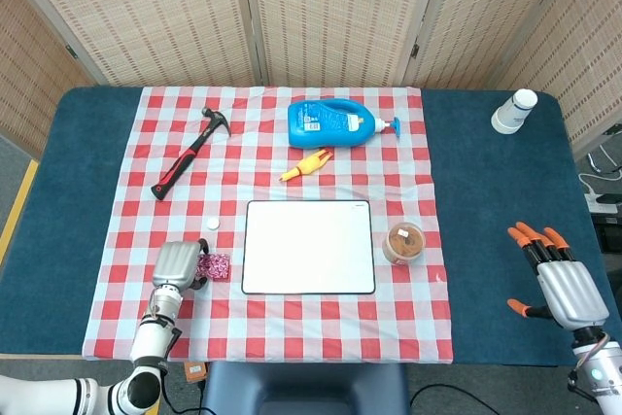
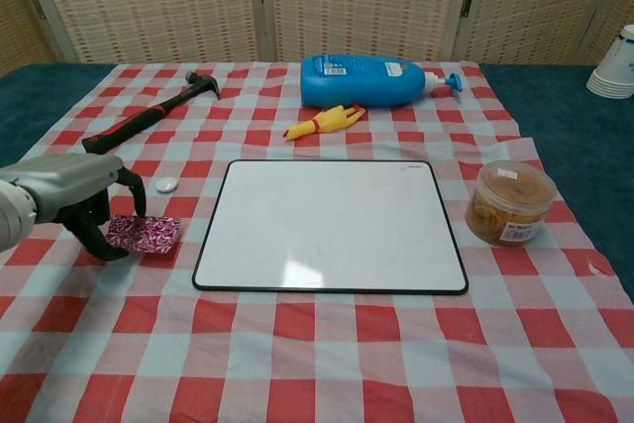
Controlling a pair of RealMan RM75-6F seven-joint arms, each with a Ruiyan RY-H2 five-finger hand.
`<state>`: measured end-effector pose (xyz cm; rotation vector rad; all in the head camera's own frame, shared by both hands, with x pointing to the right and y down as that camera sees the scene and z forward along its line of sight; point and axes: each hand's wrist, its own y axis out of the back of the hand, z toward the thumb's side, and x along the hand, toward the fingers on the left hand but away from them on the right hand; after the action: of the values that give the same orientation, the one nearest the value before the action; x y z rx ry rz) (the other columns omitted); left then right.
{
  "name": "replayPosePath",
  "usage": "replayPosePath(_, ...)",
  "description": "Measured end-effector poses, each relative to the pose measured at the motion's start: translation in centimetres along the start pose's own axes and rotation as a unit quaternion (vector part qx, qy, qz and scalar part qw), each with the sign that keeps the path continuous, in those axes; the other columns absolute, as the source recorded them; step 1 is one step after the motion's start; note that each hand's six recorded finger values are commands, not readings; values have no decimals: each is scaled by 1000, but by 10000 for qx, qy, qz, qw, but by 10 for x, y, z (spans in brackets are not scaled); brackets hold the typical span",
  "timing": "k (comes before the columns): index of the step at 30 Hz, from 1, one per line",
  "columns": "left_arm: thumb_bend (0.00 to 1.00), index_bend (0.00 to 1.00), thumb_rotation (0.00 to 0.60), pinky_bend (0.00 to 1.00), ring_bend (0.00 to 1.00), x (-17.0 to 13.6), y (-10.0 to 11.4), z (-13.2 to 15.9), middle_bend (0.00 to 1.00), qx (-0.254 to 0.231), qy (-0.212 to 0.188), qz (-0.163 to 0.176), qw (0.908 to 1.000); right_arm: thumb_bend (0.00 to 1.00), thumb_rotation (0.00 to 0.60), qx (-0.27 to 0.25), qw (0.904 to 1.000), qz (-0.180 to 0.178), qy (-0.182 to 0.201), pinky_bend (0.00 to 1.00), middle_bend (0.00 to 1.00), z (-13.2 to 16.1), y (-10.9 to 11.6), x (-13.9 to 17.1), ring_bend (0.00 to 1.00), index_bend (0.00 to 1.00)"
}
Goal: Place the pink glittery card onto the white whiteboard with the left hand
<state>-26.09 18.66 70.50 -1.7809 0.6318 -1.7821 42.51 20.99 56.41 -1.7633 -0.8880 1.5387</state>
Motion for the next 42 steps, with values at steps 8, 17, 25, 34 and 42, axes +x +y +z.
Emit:
replayPosePath(8, 250, 394, 600, 1000, 1000, 6, 27, 54, 991, 112, -418, 226, 9988, 40, 600, -18, 10000, -25, -24, 0, 0, -1, 1, 0, 0, 0)
replayPosePath(17, 250, 394, 600, 1000, 1000, 22, 34, 115, 992, -15, -537, 474, 9974, 40, 600, -112, 9999, -51, -75, 0, 0, -6, 6, -1, 0, 0)
replayPosePath(25, 248, 394, 600, 1000, 1000, 36, 26, 143, 992, 68, -478, 567, 9972, 40, 600, -118, 9999, 22, -45, 0, 0, -6, 4, -2, 0, 0)
replayPosePath(34, 247, 354, 600, 1000, 1000, 41, 20, 159, 990, 61, -530, 533, 9972, 40, 600, -180, 9998, 37, -90, 0, 0, -10, 5, -5, 0, 0)
replayPosePath(42, 200, 213, 600, 1000, 1000, 41, 23, 161, 968, -244, -693, 563, 9957, 40, 600, -181, 9998, 78, -96, 0, 0, -11, 5, -7, 0, 0)
